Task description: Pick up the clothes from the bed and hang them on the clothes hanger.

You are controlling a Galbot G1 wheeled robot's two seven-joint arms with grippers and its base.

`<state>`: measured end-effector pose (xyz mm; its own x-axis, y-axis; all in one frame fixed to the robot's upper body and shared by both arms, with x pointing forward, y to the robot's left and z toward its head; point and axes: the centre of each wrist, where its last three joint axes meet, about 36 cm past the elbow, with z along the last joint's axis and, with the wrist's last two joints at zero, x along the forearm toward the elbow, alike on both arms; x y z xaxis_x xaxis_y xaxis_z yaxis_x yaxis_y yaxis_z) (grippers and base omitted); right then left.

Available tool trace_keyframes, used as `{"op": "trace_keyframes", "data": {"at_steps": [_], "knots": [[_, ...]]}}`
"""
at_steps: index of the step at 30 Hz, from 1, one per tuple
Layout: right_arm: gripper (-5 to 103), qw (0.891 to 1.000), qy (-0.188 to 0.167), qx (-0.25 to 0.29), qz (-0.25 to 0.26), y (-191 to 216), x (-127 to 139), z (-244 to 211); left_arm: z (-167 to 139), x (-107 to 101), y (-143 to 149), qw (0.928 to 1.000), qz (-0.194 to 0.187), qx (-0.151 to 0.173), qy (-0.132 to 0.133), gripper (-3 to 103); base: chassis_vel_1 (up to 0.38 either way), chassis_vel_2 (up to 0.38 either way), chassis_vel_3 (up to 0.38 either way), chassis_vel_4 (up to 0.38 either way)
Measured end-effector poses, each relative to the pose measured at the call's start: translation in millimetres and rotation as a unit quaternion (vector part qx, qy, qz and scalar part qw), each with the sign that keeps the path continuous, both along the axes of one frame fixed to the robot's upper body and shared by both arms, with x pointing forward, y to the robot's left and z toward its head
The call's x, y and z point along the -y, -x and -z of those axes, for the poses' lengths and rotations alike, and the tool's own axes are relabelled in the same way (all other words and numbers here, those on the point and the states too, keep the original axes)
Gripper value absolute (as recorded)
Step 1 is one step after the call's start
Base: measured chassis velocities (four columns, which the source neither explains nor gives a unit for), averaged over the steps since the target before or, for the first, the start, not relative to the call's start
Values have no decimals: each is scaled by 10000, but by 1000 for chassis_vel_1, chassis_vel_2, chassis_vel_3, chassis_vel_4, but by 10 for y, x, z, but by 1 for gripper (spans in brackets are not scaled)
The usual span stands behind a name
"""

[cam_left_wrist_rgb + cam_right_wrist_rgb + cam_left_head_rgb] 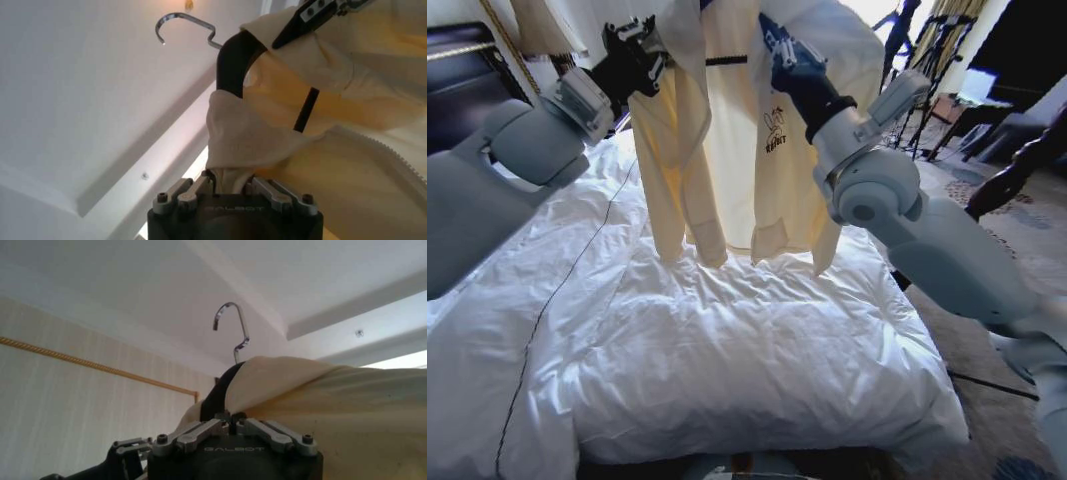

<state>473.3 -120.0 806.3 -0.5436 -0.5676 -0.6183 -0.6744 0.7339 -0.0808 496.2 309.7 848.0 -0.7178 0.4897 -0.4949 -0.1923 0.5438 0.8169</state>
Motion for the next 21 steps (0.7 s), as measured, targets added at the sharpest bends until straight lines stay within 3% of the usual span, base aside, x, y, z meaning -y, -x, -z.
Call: {"op": "trace_keyframes", "data": {"at_steps": [4, 8, 9, 14, 21], "knots": [[-2, 9997, 210, -130, -37, 34, -124, 65, 4, -1, 4, 10000, 1, -7, -8, 19, 0, 0, 0, 0], [0, 9970, 697, -307, 142, 103, -159, 217, -4, -14, 4, 10000, -15, -5, -11, 19, 0, 0, 0, 0], [-3, 9952, 889, -346, 234, 128, -114, 256, -4, -18, 5, 10000, -19, -5, -11, 19, 0, 0, 0, 0], [-2, 9923, 1169, -281, 296, 176, 20, 290, 0, -27, 5, 10000, -27, -9, -13, 19, 0, 0, 0, 0], [12, 9886, 1499, -19, 174, 207, 335, 314, 13, -39, -17, 10000, -34, -24, 8, 19, 0, 0, 0, 0]]}}
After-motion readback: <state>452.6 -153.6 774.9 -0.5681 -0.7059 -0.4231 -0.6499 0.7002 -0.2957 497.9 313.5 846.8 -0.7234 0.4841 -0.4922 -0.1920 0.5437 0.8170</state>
